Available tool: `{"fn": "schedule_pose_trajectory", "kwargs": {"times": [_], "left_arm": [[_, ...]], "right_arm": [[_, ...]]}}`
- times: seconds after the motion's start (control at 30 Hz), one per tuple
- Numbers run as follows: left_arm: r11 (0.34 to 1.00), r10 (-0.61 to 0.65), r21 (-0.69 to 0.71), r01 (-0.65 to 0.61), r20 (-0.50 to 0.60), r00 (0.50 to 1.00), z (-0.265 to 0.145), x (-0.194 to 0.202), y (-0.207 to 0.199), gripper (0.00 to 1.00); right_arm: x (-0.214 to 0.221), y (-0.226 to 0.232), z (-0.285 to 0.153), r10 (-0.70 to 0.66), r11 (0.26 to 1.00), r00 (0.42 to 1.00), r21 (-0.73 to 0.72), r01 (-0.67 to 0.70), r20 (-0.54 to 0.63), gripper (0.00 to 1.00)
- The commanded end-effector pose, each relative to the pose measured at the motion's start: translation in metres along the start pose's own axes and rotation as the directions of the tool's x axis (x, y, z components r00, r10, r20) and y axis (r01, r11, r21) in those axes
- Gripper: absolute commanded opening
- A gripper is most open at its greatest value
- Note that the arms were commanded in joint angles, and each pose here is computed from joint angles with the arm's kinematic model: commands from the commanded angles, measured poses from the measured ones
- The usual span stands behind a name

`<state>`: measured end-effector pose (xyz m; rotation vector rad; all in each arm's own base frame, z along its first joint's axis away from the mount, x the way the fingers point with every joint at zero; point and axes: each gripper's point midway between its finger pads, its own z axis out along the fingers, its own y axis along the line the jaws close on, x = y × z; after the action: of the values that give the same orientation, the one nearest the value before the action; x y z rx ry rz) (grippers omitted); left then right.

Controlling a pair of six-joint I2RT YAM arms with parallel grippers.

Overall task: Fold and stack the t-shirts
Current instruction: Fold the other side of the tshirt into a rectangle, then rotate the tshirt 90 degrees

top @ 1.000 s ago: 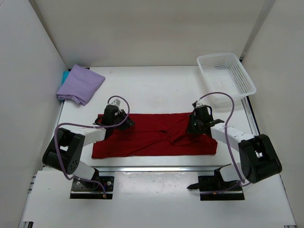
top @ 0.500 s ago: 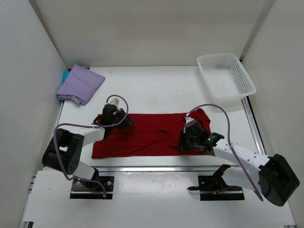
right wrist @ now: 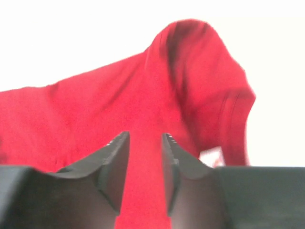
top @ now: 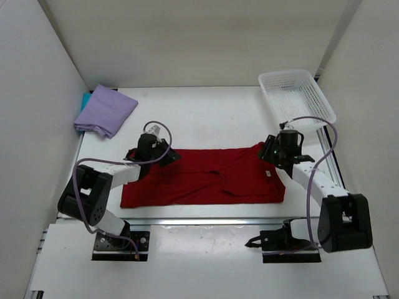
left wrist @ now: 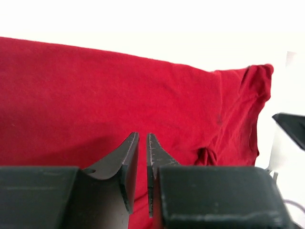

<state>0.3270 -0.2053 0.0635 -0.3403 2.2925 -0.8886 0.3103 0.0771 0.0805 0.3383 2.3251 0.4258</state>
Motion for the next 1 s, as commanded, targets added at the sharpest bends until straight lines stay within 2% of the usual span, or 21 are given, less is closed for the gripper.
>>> {"fn": "schedule_pose_trajectory", "kwargs": {"times": [0.0,0.13,0.3,0.5,0.53,0.57,0.63,0.77,0.9,0.97], "left_arm": [[0.999,-0.029,0.031,0.028,0.053,0.998,0.002,-0.025,-0.005,0.23],[0.995,-0.095,0.017,0.094,0.058,0.994,0.005,-0.035,0.012,0.24],[0.988,-0.152,0.007,0.151,0.078,0.985,0.007,-0.051,0.029,0.23],[0.974,-0.224,0.001,0.225,0.090,0.970,0.007,-0.057,0.052,0.23],[0.971,-0.234,-0.013,0.237,0.097,0.967,0.008,-0.059,0.057,0.23],[0.968,-0.245,-0.022,0.248,0.101,0.964,0.006,-0.059,0.063,0.23],[0.965,-0.260,-0.010,0.263,0.116,0.959,0.004,-0.064,0.065,0.23],[0.945,-0.318,-0.033,0.325,0.135,0.938,0.000,-0.063,0.086,0.22],[0.919,-0.384,-0.042,0.393,0.139,0.913,-0.005,-0.059,0.105,0.21],[0.891,-0.439,-0.046,0.452,0.166,0.883,-0.011,-0.060,0.121,0.20]], "right_arm": [[-0.059,0.017,0.009,-0.057,0.996,0.985,-0.055,0.067,0.163,0.33],[-0.073,0.009,0.030,-0.080,0.997,0.983,0.026,0.076,0.163,0.34],[-0.072,0.004,0.046,-0.096,0.995,0.987,0.044,0.091,0.126,0.26],[-0.066,-0.006,0.061,-0.084,0.994,0.994,0.069,0.079,0.065,0.25],[-0.065,-0.008,0.060,-0.078,0.995,0.995,0.072,0.073,0.059,0.20],[-0.068,-0.009,0.061,-0.075,0.995,0.995,0.074,0.069,0.072,0.09],[-0.062,-0.016,0.064,-0.056,0.995,0.997,0.091,0.051,0.053,0.01],[-0.065,-0.030,0.062,-0.019,0.990,0.997,0.142,0.008,0.076,0.00],[-0.057,-0.066,0.060,0.040,0.966,0.994,0.249,-0.064,0.102,0.00],[-0.065,-0.070,0.062,0.055,0.963,0.988,0.252,-0.091,0.144,0.00]]}}
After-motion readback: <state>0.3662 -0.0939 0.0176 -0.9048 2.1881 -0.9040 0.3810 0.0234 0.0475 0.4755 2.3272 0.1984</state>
